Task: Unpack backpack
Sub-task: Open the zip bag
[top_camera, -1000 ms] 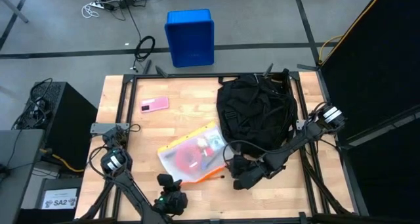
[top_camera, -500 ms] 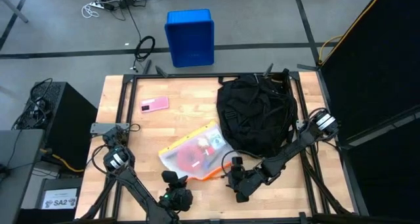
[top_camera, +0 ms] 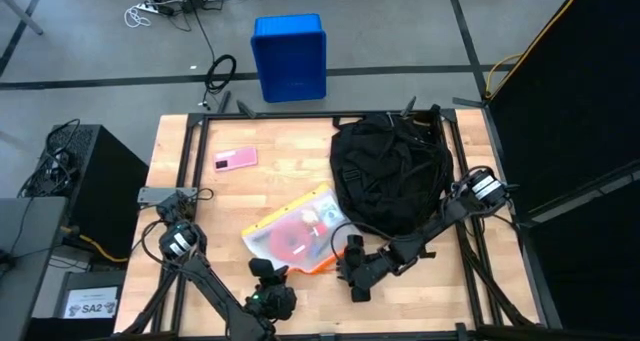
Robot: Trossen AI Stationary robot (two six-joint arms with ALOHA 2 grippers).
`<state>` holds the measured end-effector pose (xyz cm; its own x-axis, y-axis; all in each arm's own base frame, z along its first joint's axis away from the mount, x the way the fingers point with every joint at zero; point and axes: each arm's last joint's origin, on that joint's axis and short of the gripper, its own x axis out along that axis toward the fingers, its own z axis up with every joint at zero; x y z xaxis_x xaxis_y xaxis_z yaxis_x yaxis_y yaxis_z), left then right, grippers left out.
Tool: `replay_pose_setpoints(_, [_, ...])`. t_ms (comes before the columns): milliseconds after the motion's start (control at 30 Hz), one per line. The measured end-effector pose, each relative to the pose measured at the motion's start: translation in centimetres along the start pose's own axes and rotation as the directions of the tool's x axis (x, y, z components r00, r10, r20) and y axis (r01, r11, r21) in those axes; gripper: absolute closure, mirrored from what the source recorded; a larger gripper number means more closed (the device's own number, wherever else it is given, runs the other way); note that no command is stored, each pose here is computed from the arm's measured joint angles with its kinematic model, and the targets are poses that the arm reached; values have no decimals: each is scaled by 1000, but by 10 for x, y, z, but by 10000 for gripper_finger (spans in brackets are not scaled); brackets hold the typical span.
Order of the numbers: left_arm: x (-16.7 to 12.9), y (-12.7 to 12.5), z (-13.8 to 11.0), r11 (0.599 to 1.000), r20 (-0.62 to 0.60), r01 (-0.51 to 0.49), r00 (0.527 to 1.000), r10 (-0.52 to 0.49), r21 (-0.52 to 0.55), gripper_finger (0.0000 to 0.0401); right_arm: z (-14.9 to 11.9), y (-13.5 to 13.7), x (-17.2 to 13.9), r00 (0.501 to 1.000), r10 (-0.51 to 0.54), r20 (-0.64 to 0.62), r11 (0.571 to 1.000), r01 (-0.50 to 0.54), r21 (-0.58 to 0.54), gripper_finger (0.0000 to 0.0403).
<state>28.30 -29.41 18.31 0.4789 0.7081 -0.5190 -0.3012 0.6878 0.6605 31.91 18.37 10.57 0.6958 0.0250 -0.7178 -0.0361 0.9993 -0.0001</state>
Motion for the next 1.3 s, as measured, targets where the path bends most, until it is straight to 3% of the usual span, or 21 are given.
replay_pose_setpoints(167, [0, 0, 0, 1000, 1, -1, 1000, 1, 1, 401, -5, -6, 10, 999, 9, -41, 1000, -8, 21, 292])
replay_pose_setpoints(333, [0, 0, 0, 1000, 1, -1, 1000, 1, 5, 401, -6, -10, 14, 998, 6, -66, 1000, -5, 18, 384])
replay_pose_setpoints(500, [-1, -1, -2, 1000, -31, 17, 999, -17, 9, 401, -4, -13, 3, 995, -1, -102, 1000, 2, 11, 391])
replay_pose_setpoints(667, [-13, -5, -10, 998, -77, 64, 995, -64, 6, 401, -4, -17, -26, 977, -76, -198, 997, 81, 19, 401])
replay_pose_setpoints(867, [-29, -11, -26, 995, -109, 101, 989, -101, -5, 401, -18, -22, -60, 912, -197, -359, 977, 212, 4, 400])
replay_pose_setpoints(1000, [-33, -12, -32, 995, -106, 100, 989, -102, -21, 401, -25, -24, -66, 876, -240, -419, 964, 267, 7, 401])
replay_pose_setpoints(1133, [-33, -12, -32, 995, -91, 96, 991, -98, -28, 401, -17, -17, -62, 923, -202, -328, 975, 222, 25, 402])
replay_pose_setpoints(1300, [-29, -9, -22, 998, 33, 52, 998, -51, -27, 401, 10, -2, -55, 996, -47, -72, 999, 46, -16, 401])
